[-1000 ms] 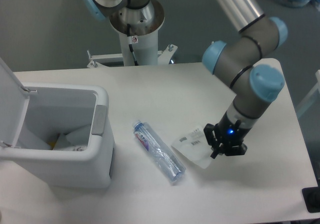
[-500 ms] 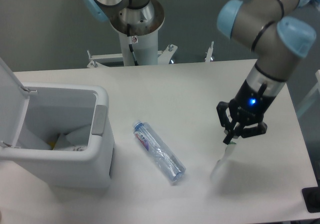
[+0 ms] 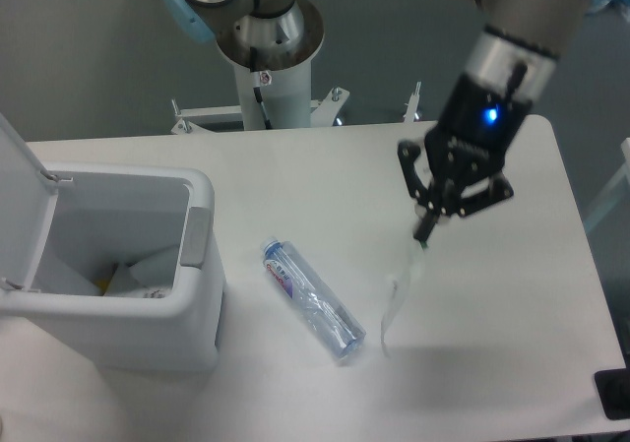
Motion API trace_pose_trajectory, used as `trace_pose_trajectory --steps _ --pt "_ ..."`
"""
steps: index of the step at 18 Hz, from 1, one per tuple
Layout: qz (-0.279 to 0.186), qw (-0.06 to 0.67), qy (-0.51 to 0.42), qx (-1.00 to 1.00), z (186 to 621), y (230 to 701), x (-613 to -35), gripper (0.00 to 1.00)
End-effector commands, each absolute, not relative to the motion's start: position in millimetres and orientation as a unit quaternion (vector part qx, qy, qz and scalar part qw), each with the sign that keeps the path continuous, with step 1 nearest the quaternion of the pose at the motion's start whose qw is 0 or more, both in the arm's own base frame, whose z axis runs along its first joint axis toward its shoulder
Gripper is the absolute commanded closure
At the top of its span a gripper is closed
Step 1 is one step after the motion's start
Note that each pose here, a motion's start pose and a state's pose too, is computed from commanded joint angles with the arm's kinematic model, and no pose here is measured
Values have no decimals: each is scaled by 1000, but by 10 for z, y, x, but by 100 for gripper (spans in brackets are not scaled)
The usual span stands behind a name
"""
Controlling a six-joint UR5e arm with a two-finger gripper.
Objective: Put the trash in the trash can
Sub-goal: 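Lift the white wrapper and carry it over the trash bin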
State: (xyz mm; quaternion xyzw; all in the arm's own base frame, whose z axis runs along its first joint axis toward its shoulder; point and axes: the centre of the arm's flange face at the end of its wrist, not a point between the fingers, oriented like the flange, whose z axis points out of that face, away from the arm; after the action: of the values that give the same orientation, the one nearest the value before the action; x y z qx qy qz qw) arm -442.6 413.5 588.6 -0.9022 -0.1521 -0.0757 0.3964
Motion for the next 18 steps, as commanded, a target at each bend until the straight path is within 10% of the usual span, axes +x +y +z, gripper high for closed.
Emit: trace_pose_trajectory --steps 18 --pt "-164 432 -161 -872 6615 4688 -2499 100"
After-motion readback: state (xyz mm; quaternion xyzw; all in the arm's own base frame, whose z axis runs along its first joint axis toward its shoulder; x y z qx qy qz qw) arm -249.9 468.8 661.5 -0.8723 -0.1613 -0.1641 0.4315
